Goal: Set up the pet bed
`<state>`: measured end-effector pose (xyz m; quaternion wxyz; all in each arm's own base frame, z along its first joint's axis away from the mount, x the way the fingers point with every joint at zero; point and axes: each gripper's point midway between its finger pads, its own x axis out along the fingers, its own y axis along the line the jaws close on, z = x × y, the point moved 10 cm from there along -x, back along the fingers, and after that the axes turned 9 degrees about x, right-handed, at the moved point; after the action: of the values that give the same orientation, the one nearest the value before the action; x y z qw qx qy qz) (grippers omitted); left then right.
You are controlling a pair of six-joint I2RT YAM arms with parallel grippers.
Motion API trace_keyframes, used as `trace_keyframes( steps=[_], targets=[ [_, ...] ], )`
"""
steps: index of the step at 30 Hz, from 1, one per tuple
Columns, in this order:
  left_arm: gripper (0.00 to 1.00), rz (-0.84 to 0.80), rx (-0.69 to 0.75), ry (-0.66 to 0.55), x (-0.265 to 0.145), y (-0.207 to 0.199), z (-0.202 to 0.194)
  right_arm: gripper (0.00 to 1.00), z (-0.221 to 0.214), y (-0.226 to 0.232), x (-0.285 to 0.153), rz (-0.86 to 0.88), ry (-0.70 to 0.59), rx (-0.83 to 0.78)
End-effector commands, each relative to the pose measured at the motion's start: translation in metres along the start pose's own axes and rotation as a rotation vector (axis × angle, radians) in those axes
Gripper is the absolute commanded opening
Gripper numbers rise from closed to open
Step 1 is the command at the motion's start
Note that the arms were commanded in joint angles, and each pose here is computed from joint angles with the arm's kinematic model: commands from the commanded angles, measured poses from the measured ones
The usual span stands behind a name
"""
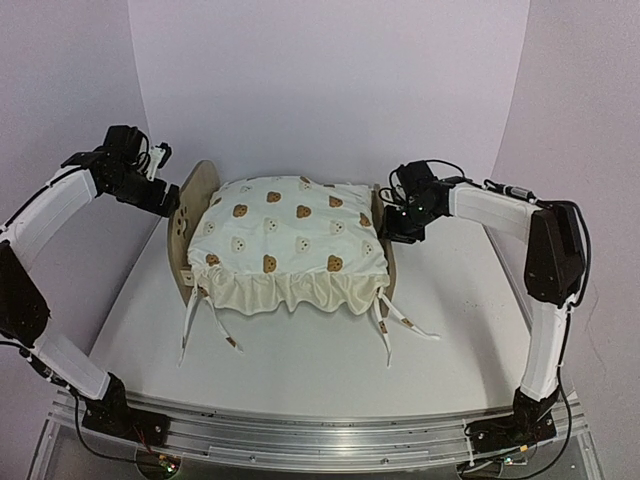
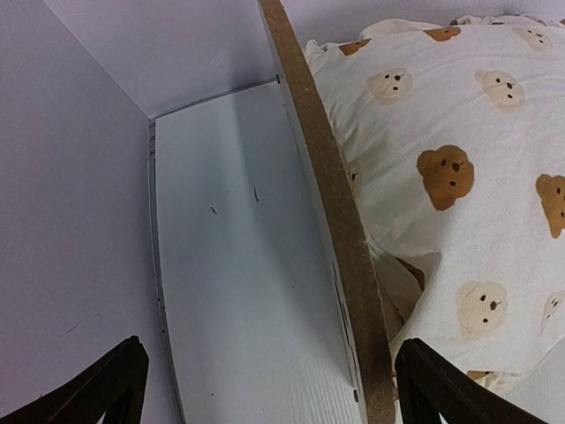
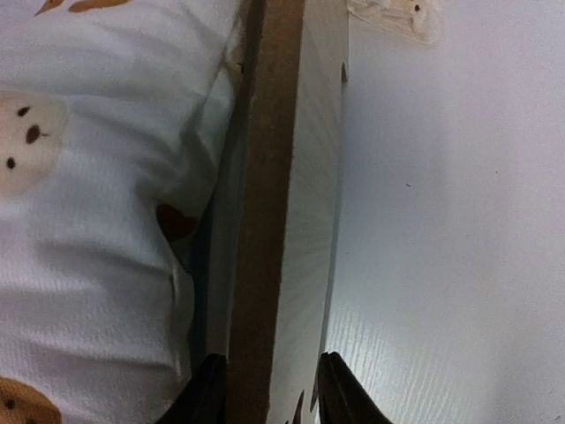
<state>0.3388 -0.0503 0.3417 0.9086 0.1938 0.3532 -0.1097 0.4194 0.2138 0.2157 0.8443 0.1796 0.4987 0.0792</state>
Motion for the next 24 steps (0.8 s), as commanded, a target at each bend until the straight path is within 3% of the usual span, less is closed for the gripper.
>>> trace_keyframes(
  steps=[1,6,12,18,24],
  targets=[
    [1.0,-0.017,0.012,-0.018,-0.001,0.006,0.013,0.25,-0.019,-0.001,-0.016,0.039,0.063,0.012],
    [1.0,-0.03,0.055,-0.037,-0.004,0.006,0.018,0.21,-0.068,0.001,-0.032,-0.01,0.105,-0.017],
    [1.0,-0.056,0.118,-0.11,-0.027,0.011,0.038,0.22,-0.143,0.051,-0.064,-0.024,0.061,-0.097],
    [0.99,-0.093,0.217,-0.12,-0.04,0.008,0.037,0.46,-0.211,0.098,-0.106,-0.026,0.034,-0.174],
    [0.93,-0.436,0.378,-0.223,-0.083,-0.022,0.019,0.62,-0.183,0.069,-0.164,-0.088,0.003,-0.258]
  ],
)
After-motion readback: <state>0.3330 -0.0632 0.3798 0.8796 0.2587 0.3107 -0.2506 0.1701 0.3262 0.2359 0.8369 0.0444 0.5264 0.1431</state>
